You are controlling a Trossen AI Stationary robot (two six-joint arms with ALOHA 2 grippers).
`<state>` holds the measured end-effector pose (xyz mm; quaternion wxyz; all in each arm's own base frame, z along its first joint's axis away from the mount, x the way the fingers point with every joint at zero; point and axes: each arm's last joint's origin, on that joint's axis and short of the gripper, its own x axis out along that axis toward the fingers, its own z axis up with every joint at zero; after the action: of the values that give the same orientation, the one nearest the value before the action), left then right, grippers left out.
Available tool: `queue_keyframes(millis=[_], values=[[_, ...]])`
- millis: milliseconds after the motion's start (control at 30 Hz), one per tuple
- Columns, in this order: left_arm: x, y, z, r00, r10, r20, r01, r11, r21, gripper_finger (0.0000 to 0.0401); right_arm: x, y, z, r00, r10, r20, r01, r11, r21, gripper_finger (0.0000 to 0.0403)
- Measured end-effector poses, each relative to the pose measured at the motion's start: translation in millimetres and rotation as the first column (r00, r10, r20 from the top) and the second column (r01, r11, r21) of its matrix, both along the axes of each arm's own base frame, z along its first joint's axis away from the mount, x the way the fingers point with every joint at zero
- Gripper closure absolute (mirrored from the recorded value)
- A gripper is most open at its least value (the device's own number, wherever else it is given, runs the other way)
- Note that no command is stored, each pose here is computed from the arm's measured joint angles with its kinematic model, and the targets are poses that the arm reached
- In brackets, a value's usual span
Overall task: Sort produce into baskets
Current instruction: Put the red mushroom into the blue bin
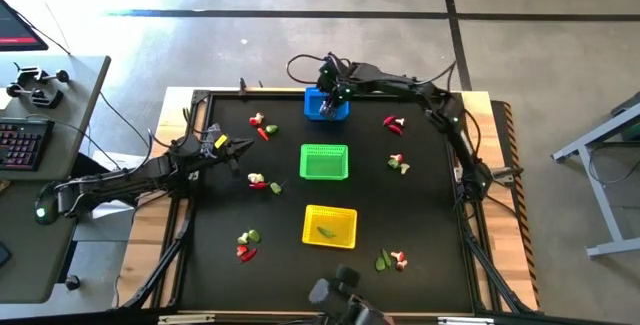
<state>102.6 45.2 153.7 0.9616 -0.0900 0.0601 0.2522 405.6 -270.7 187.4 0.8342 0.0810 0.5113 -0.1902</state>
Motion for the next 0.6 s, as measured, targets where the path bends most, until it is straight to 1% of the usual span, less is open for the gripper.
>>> queue_keyframes(millis=[200, 300, 433, 600], values=[[0.0, 0.0, 0.0, 1.000, -0.001, -0.004, 0.001, 1.000, 0.007, 0.0401, 8.4, -5.4, -9.1, 0.998, 0.038, -0.048, -0.037, 0.999, 0.011, 0.0400], [0.0, 0.0, -0.1, 1.000, -0.001, -0.005, 0.001, 1.000, 0.007, 0.0401, 8.7, -5.5, -9.9, 0.998, 0.037, -0.055, -0.036, 0.999, 0.013, 0.0388], [0.0, 0.0, -0.1, 1.000, -0.001, -0.005, 0.001, 1.000, 0.007, 0.0401, 10.3, -3.4, -9.5, 0.997, 0.036, -0.070, -0.037, 0.999, -0.009, 0.0349], [0.0, 0.0, -0.1, 1.000, -0.001, -0.006, 0.001, 1.000, 0.009, 0.0401, 12.0, 1.2, -5.9, 0.991, 0.099, -0.088, -0.102, 0.994, -0.038, 0.0291]])
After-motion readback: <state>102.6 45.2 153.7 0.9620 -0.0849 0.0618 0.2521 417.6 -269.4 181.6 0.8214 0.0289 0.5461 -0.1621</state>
